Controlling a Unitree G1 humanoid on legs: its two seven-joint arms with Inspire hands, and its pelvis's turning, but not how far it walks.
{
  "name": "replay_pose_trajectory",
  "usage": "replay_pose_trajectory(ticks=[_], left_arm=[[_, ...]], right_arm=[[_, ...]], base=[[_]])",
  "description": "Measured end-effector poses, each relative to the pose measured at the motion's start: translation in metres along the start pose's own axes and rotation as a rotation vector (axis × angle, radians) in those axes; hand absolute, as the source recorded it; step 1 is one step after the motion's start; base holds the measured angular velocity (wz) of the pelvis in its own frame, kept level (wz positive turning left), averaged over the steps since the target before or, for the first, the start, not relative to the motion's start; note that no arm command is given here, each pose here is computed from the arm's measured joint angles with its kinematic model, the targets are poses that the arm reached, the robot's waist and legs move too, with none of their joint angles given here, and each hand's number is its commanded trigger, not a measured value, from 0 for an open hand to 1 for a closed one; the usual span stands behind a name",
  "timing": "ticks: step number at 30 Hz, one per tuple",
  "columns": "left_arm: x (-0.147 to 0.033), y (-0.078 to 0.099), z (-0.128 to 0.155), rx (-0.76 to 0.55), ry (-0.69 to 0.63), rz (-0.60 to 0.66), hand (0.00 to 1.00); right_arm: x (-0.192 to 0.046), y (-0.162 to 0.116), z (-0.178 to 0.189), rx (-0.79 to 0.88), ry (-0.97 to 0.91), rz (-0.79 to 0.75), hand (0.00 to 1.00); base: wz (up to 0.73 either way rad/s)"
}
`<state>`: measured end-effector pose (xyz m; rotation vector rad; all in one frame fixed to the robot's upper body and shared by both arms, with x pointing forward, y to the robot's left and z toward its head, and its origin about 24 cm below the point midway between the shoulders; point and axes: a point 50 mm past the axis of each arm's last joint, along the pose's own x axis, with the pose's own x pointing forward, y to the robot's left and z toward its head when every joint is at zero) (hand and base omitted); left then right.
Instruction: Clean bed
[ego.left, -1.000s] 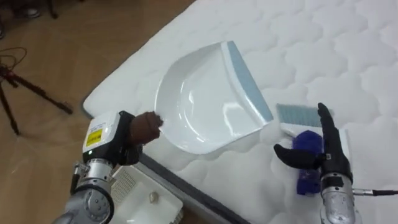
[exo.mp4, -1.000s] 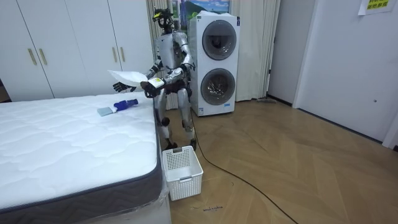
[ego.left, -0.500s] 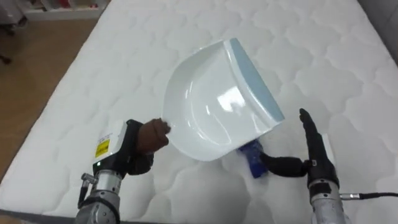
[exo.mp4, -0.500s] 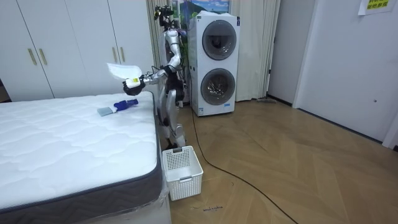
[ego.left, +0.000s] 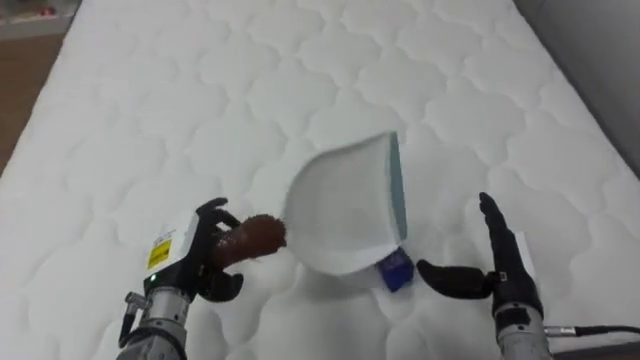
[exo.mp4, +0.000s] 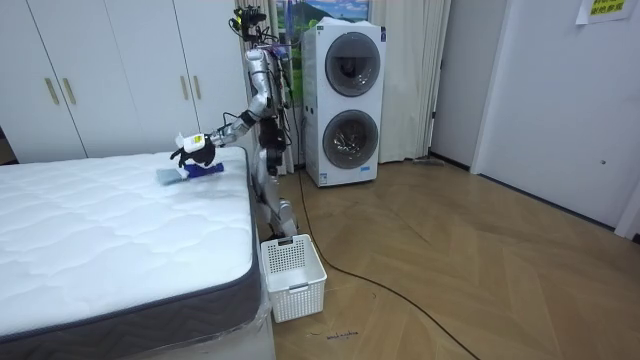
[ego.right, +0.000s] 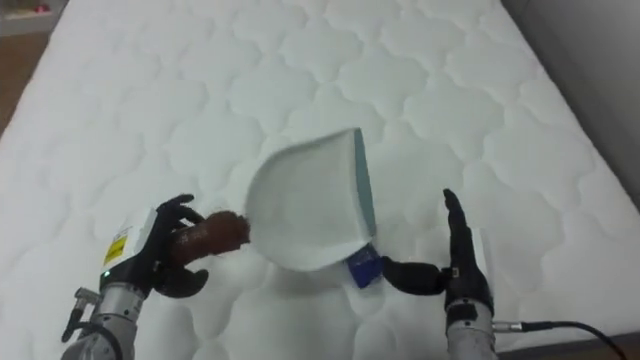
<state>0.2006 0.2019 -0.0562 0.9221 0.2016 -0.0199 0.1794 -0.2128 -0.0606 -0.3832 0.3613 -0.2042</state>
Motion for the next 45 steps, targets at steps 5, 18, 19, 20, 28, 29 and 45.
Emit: replay_pose_trajectory(ticks=[5,18,19,20,28,29,45], left_arm=[[-0.013,-0.009,-0.019,-0.024,0.097,-0.055,0.00],[-0.079,-0.044,-0.097,-0.203,0.609,-0.246,0.00],[-0.083,-0.046,-0.100,-0.214,0.630,-0.251,0.00],[-0.089,-0.047,-0.103,-0.232,0.663,-0.252,0.00],[-0.111,-0.048,-0.118,-0.303,0.791,-0.203,0.00],[-0.112,-0.048,-0.119,-0.300,0.795,-0.202,0.00],[-0.135,-0.044,-0.138,-0.217,0.948,-0.215,0.00]], right_arm=[[-0.003,-0.005,-0.025,-0.078,0.102,0.017,0.00],[-0.031,-0.019,-0.097,-0.160,0.449,0.065,0.00],[-0.034,-0.020,-0.101,-0.164,0.468,0.071,0.00],[-0.039,-0.020,-0.109,-0.174,0.513,0.084,0.00],[-0.085,-0.027,-0.152,-0.258,0.817,0.100,0.00],[-0.093,-0.029,-0.158,-0.287,0.868,0.109,0.00],[-0.144,-0.026,-0.183,-0.361,1.241,0.314,0.00]], base=[[-0.50],[-0.01],[0.05],[0.05],[-0.05],[0.07],[-0.06]])
